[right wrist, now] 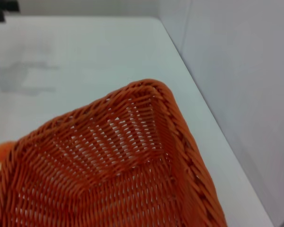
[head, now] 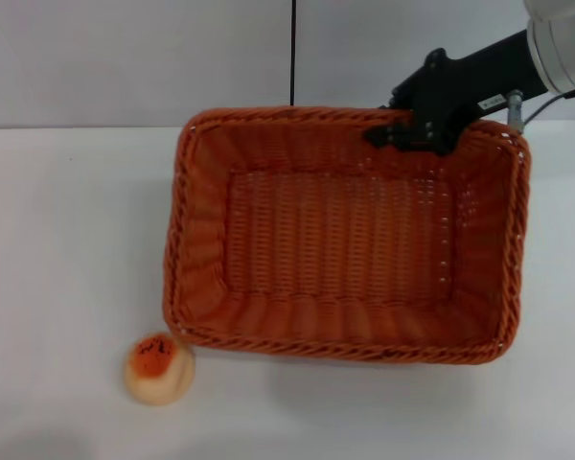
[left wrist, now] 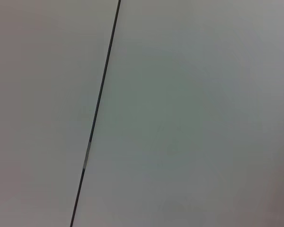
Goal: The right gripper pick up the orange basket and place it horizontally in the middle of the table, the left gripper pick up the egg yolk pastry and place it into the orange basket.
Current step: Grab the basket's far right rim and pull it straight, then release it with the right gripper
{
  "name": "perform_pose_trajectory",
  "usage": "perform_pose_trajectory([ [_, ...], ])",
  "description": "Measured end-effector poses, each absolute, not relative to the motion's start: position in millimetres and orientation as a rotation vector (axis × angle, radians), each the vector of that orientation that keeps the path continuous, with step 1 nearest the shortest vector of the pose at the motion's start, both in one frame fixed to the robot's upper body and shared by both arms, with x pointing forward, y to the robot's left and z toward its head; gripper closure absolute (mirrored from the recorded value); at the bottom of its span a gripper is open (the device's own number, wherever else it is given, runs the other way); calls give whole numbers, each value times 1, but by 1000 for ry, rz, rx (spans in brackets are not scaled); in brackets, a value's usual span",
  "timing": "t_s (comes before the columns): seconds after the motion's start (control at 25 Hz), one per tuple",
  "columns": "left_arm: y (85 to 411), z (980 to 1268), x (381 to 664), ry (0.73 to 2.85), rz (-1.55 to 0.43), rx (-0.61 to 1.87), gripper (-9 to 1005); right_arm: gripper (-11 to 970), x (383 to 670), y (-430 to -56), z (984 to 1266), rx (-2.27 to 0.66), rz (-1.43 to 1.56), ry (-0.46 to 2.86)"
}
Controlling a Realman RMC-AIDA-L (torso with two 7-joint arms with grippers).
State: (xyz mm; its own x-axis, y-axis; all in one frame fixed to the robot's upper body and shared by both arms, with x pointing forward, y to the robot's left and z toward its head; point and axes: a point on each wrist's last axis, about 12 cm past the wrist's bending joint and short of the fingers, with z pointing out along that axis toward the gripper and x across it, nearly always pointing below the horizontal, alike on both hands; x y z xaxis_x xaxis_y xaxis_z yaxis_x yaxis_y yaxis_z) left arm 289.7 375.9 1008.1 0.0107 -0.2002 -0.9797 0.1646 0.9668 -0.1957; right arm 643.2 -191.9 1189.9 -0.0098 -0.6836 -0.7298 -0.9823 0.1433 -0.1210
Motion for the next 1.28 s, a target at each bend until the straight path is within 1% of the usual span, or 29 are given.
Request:
perform_pose_trajectory([
  [0.12,375,1007,289,1537,-292,-37,175,797,643,-188,1188,-1613,585,1742],
  [0.4,374,1007,292,1533,-302,-33,176,796,637,-172,1163,-1707,588,1745],
  [0.52,373,1007,294,1530,-307,-30,176,796,637,-170,1159,-1713,574,1748],
  [0.84,373,1008,295,1528,-310,-29,177,796,636,-170,1160,-1723,551,1698],
  [1.04,373,1007,296,1529,-311,-29,177,797,630,-168,1158,-1743,567,1616],
  [1.28,373,1007,296,1531,-311,-30,177,787,629,-169,1154,-1689,562,1610],
])
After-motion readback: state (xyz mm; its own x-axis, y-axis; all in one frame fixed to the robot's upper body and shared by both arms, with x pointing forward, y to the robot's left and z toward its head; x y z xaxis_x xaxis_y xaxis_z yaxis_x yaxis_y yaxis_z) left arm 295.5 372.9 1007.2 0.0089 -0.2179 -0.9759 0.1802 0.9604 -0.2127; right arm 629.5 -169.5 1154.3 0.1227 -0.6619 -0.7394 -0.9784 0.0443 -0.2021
